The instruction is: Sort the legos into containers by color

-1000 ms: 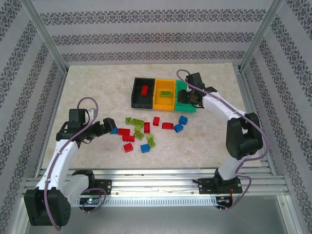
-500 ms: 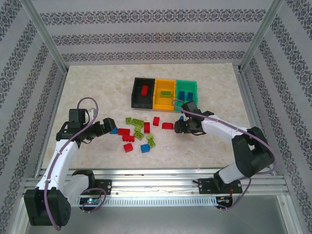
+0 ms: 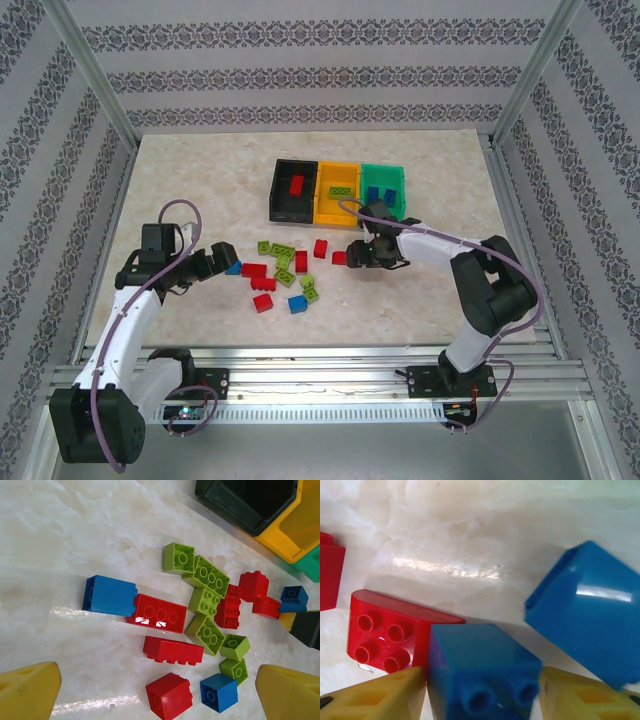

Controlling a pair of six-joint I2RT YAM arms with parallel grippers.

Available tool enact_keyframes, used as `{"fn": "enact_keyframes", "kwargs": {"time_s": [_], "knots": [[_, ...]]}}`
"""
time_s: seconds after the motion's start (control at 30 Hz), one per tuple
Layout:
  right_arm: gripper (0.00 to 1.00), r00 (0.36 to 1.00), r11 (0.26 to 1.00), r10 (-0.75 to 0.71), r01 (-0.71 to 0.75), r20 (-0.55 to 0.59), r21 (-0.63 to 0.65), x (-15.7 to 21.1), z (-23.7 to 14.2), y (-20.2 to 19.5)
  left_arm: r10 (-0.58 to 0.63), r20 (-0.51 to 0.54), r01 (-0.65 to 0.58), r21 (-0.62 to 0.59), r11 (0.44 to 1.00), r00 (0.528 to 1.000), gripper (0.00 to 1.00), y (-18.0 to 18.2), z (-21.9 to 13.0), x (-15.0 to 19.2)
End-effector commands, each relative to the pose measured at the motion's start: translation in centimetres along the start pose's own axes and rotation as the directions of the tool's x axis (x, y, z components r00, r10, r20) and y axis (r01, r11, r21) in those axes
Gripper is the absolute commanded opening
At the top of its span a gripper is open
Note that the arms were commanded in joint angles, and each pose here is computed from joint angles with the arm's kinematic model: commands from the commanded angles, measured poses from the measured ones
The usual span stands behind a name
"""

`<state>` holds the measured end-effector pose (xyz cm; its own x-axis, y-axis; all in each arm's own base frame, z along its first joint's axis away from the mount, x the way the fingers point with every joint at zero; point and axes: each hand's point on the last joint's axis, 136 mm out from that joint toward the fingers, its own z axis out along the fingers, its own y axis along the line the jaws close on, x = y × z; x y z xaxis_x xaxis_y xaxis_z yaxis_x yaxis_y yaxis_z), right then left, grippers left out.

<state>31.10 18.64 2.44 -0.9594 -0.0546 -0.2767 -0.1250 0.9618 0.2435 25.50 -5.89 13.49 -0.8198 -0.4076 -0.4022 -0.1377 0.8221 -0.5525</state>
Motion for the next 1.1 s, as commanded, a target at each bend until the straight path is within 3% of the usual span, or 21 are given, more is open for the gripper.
{"fn": "enact_keyframes", "kwargs": {"time_s": [0.0,0.13,0.3,0.43,0.53,0.77,0.87,0.93,1.07], "knots": [[0.60,0.999,0.999,-0.034,0.034,-0.010,-0.014,-0.3,0.6,1.1,0.003,0.011,-0.003,0.004,1.000,1.000,1.00,-0.2,0.0,0.0],[0.60,0.999,0.999,-0.034,0.034,-0.017,-0.012,-0.5,1.0,1.1,0.002,0.007,-0.002,0.006,1.000,1.000,1.00,-0.2,0.1,0.0],[0.40,0.999,0.999,-0.048,0.048,-0.009,-0.016,-0.8,0.5,1.4,0.002,0.007,-0.002,0.005,1.000,1.000,1.00,-0.2,0.1,0.0],[0.35,0.998,0.998,-0.057,0.057,0.035,-0.018,-1.9,-1.4,1.7,0.001,0.007,-0.001,0.007,1.000,1.000,1.00,-0.2,0.1,0.0],[0.36,0.994,0.998,-0.051,0.054,0.093,-0.030,-3.8,-3.5,1.7,0.002,0.006,-0.002,0.005,1.000,1.000,1.00,-0.2,0.2,0.0],[0.37,0.960,0.999,0.047,-0.045,0.275,-0.014,-12.0,-8.8,-1.7,-0.001,0.002,0.001,0.002,1.000,1.000,1.00,-0.1,0.2,0.0],[0.49,0.947,0.997,0.076,-0.080,0.311,0.001,-15.1,-9.7,-3.3,-0.001,0.005,0.001,0.000,1.000,1.000,1.00,0.0,0.2,0.0],[0.56,0.953,0.998,0.064,-0.069,0.295,0.008,-16.1,-9.8,-3.6,0.001,0.007,-0.001,-0.003,1.000,1.000,1.00,0.0,0.2,0.0],[0.58,0.952,0.997,0.065,-0.076,0.298,0.024,-15.1,-9.8,-4.2,0.000,0.007,0.000,-0.008,1.000,1.000,1.00,0.0,0.1,0.0]]}}
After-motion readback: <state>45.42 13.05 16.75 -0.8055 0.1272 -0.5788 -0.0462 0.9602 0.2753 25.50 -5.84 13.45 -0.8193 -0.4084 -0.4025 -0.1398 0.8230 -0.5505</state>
